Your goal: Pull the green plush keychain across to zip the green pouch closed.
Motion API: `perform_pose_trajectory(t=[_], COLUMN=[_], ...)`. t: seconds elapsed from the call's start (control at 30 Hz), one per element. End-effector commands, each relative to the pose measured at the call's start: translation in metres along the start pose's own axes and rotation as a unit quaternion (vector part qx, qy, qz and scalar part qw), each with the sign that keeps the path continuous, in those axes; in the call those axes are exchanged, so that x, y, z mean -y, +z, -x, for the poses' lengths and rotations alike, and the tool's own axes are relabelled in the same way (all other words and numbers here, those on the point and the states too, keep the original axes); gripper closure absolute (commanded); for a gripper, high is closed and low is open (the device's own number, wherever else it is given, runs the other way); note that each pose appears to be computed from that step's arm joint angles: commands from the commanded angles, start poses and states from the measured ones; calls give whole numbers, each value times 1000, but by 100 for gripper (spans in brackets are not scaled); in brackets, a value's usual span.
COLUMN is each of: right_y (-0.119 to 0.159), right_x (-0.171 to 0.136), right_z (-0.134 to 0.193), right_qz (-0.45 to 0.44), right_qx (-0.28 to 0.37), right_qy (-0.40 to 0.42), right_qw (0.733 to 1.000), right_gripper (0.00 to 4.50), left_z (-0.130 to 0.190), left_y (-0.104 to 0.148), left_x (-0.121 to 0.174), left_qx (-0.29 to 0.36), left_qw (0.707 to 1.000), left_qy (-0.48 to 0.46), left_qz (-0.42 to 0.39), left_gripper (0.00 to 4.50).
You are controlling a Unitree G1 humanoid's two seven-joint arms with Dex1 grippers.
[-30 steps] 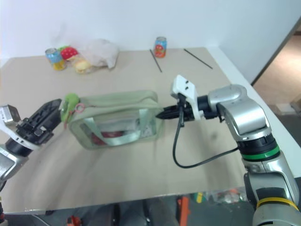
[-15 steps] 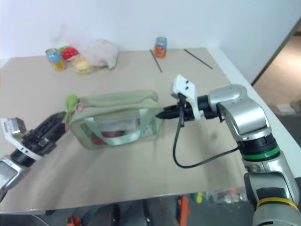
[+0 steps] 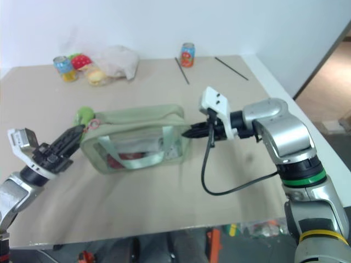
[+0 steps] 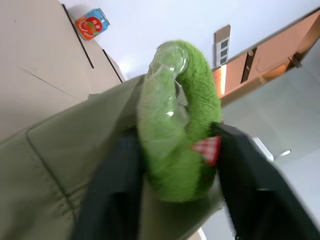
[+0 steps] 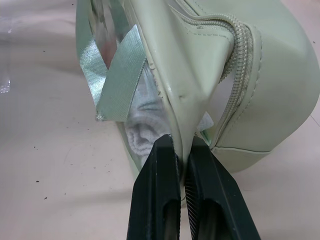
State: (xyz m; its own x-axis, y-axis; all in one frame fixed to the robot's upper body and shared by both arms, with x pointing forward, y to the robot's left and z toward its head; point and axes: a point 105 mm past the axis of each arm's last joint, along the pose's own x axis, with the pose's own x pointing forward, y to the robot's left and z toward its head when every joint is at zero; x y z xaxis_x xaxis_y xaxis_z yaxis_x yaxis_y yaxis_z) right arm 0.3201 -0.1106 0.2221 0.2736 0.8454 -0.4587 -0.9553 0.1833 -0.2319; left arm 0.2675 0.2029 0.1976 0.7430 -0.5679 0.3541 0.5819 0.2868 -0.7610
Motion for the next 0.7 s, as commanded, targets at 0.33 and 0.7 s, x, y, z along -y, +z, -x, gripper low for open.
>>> perform_pose_trajectory(t=[0.33, 0.7], right_y=[10, 8], right_x=[2, -1], right_z=[2, 4], right_qz=[24, 18], right_qx=[7, 8], right_qy=[-4, -16], right_qw=[1000, 1000], right_gripper=[450, 450], left_z=[-50, -67], left_y=[7, -17], left_x=[65, 47], left_qx=[-25, -111], left_qw=[991, 987], left_qy=[-124, -89], left_qz=[-50, -71], left_gripper=[448, 310])
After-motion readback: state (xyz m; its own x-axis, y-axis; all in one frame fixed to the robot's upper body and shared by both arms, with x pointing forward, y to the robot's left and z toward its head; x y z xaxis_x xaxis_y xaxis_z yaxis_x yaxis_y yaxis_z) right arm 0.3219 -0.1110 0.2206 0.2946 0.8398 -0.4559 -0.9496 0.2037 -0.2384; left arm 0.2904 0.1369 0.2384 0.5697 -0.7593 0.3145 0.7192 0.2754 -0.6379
